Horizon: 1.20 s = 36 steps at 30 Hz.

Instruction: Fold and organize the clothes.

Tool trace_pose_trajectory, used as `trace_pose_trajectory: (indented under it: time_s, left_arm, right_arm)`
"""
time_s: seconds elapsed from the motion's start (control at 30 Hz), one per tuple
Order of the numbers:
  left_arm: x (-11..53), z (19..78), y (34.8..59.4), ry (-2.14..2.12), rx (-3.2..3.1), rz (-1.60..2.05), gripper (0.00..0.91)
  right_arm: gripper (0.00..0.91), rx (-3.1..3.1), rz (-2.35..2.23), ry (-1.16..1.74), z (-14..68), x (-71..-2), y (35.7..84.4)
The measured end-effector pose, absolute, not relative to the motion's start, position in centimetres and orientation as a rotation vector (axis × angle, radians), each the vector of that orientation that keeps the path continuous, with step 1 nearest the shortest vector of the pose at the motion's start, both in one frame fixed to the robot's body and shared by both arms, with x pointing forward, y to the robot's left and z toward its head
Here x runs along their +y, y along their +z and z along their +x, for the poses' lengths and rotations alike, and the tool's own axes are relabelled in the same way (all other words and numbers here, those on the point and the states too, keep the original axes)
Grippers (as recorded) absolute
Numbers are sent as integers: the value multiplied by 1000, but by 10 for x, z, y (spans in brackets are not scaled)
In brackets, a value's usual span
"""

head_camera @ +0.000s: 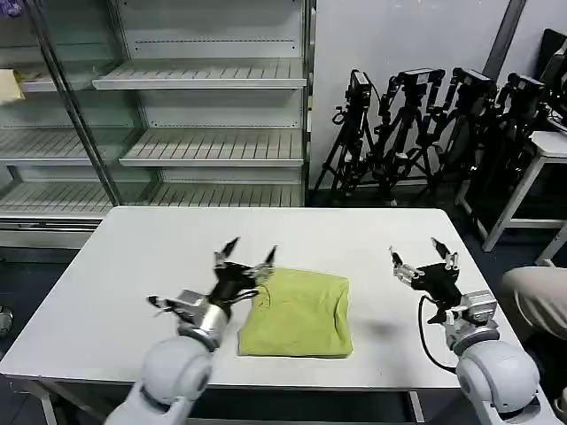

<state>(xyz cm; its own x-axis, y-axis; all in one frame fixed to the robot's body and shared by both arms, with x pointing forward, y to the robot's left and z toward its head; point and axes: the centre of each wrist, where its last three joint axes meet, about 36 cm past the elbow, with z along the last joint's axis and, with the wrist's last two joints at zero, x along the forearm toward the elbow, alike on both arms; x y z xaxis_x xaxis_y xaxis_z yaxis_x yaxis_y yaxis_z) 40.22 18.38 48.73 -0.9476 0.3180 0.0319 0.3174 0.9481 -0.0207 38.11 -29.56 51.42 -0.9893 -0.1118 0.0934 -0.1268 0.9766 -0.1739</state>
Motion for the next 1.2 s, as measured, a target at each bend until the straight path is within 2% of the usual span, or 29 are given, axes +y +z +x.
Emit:
trace_pose_trajectory:
  time_s: [0.4,1.2]
  left_arm:
    - [243,387,479,-96,-3158,-393,907]
    - [256,390,481,-475,-3336,-362,907]
  right_arm:
    - [907,-3034,202,289,382,-292,502]
    - [907,-3046,144,317,384,-304,494]
